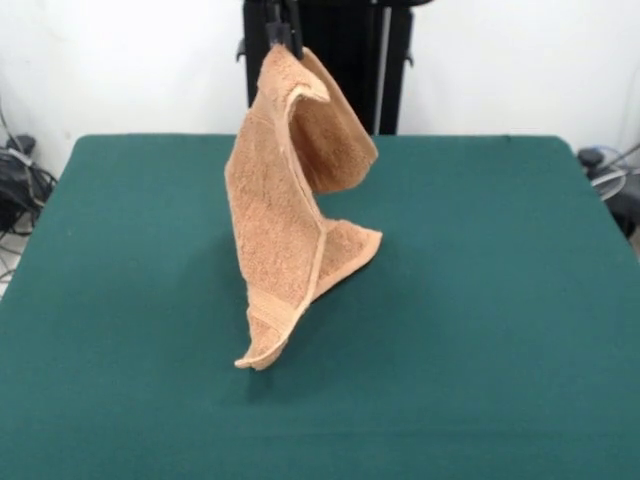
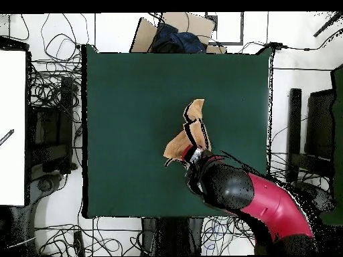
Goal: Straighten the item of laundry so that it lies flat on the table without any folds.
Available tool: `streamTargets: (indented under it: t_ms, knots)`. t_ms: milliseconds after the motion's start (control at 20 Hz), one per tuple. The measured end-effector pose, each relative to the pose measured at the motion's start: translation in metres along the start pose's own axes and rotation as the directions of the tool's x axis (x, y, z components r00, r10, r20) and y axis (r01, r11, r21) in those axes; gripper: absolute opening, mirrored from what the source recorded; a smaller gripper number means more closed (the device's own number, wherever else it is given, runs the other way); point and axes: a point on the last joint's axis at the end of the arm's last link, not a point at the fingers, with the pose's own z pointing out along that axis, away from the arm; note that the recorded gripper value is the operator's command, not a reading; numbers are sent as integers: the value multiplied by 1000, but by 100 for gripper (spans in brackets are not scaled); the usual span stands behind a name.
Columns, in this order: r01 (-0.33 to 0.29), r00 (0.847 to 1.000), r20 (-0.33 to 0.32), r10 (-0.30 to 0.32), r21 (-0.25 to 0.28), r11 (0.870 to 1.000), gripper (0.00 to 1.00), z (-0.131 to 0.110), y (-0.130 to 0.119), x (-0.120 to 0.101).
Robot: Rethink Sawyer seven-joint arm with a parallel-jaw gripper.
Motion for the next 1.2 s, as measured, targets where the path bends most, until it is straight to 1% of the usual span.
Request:
streamTargets:
  t_ms: [200, 300, 450, 500, 600, 700, 800, 900, 950, 1150, 1200]
  knots:
    - [4, 999, -45, -3, 29, 1000, 0, -15, -20, 4]
    - [-3, 998, -65, 6, 54, 999, 0, -24, -41, 3]
    - [5, 998, -70, 1, 87, 996, 0, -30, -63, 1]
    - [14, 998, -64, -7, 112, 994, 0, -31, -80, -2]
    - [18, 998, -57, -11, 126, 992, 0, -31, -91, -4]
    - [22, 999, -50, -14, 147, 989, 0, -30, -115, -9]
    - [23, 999, -49, -16, 152, 988, 0, -29, -126, -11]
    - [26, 998, -54, -18, 154, 988, 0, -23, -144, -13]
    - [42, 997, -63, -33, 147, 988, 100, -18, -153, -14]
    - [57, 996, -72, -47, 137, 989, 100, -14, -159, -14]
    - [68, 995, -78, -58, 127, 990, 100, -12, -161, -14]
